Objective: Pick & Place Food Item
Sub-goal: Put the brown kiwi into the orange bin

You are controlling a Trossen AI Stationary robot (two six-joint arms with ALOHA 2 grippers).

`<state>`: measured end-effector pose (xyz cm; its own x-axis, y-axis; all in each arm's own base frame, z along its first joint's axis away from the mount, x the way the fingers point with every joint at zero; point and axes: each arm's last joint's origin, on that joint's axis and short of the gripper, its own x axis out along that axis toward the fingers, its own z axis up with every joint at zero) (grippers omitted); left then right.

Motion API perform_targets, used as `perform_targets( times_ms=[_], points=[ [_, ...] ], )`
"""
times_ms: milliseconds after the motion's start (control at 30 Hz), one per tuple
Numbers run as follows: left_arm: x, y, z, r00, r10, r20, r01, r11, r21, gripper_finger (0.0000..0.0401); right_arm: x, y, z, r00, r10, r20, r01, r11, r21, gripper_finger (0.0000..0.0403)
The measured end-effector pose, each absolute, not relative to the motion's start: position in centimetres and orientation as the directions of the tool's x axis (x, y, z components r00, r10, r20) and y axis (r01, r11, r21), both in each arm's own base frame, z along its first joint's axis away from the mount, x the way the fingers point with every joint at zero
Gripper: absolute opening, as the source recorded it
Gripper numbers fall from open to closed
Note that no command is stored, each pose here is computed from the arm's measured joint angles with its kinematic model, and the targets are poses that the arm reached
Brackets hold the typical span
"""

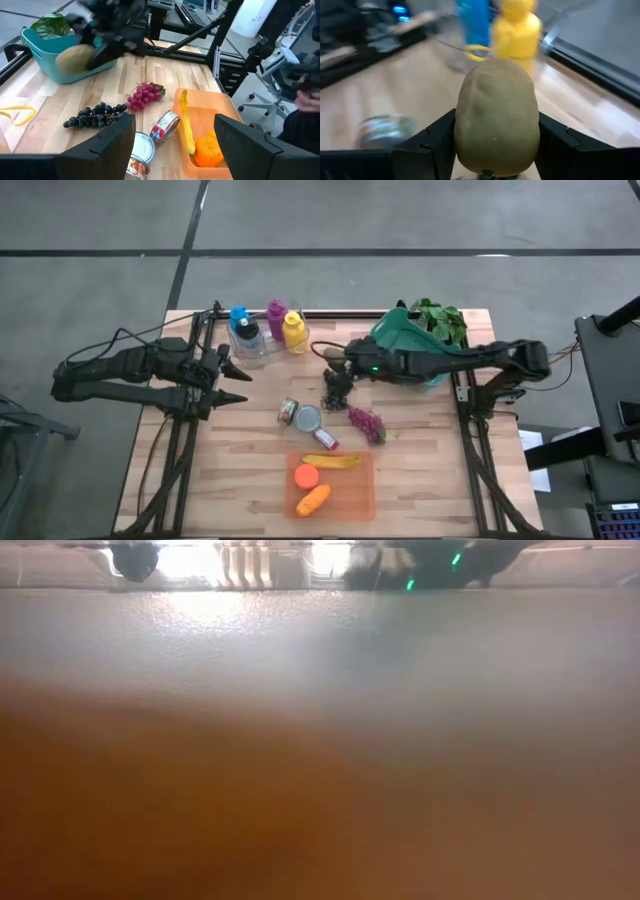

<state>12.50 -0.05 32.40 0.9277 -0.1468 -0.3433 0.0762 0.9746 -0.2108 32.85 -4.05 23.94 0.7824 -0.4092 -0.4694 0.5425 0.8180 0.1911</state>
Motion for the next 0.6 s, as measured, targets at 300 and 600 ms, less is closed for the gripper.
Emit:
perform_targets(
  times_ms=[300, 600],
  points=[
    [12.5, 0.0, 32.4, 0.926, -0.147, -0.347, 0.075, 0.975, -0.211, 0.0275, 27.2, 0.1, 27.3, 0.953, -0.100, -0.285, 0.183, 0.942, 0.280, 0.0201],
    [12.5, 0.0, 32.3, 0.925, -0.147, -0.351, 0.074, 0.974, -0.212, 0.0275, 24.5, 4.5, 26.6, 0.977, 0.096, -0.193, -0.038, 0.958, 0.284, 0.0201]
  ],
)
